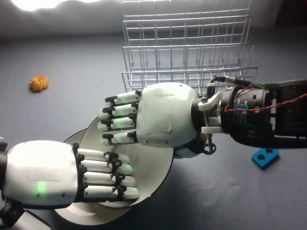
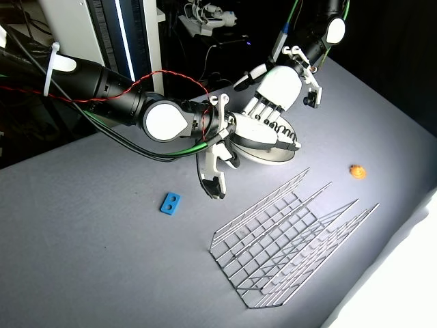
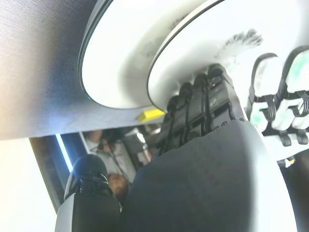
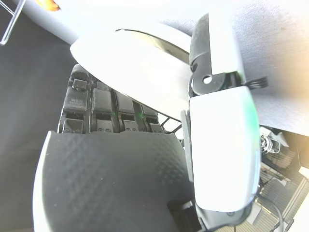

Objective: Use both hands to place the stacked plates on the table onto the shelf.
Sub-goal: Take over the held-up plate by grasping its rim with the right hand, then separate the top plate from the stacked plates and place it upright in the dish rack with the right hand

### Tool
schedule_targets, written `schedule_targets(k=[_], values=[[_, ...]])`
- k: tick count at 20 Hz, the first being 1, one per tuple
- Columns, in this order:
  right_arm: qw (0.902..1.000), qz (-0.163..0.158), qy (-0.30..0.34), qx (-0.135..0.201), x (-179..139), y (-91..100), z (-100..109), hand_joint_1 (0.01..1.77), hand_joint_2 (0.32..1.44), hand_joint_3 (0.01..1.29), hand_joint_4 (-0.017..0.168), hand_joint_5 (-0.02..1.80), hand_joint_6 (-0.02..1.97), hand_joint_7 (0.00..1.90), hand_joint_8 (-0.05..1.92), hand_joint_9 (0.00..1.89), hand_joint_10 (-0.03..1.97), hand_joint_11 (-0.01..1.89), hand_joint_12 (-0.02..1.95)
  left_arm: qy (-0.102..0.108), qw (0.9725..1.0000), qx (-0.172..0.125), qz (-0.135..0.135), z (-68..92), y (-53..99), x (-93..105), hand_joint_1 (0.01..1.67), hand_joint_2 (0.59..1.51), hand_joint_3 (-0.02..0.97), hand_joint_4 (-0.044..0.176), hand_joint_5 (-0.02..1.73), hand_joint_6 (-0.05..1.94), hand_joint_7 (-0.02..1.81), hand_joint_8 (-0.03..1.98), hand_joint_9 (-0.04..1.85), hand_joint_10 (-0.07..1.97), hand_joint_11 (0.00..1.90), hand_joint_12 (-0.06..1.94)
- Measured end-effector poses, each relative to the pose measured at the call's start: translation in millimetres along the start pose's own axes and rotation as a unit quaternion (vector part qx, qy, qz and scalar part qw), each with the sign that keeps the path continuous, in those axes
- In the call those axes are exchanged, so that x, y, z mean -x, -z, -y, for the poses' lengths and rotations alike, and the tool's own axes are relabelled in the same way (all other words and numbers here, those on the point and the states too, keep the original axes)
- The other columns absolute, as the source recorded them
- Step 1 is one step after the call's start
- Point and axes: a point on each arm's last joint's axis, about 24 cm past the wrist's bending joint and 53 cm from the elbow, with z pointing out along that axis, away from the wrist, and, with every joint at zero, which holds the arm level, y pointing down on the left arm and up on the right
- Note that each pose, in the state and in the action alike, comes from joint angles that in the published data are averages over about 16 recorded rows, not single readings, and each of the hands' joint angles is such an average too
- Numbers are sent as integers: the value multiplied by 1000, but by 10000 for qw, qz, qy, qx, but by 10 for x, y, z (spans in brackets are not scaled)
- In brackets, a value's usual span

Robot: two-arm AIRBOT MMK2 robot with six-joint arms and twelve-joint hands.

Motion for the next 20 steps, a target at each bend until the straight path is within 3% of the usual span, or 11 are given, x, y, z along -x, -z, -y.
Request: schedule_targets(k=[4, 10, 15, 20], values=[[10000, 50, 13, 37, 21, -14, -17, 1119, 1005, 15, 3, 315, 10, 316, 4, 296, 31, 67, 698, 28, 10000, 8, 34, -10, 12, 18, 17, 1114, 15, -4, -2, -13, 17, 3, -6, -17, 18, -22], [9997, 192, 43, 141, 94, -20, -71, 1124, 999, 16, -3, 573, 44, 634, 3, 642, 43, 284, 1056, 54, 9999, 11, 104, -40, 52, 62, 17, 1115, 14, -5, -7, -14, 15, 1, -4, -13, 17, -19], [9991, 341, 31, 236, 178, -23, -122, 1125, 982, 15, -6, 732, 147, 829, 118, 914, 37, 537, 1069, 55, 9997, 57, 220, -119, 128, 153, 17, 1117, 14, -1, -7, -9, 13, 1, 1, -5, 17, -6], [9986, 445, -14, 292, 246, -28, -156, 1125, 964, 14, -6, 833, 266, 954, 301, 1131, 20, 778, 991, 68, 9985, 271, 472, -309, 278, 343, 17, 1119, 13, -1, 1, 0, 14, 5, 8, 2, 16, 2]])
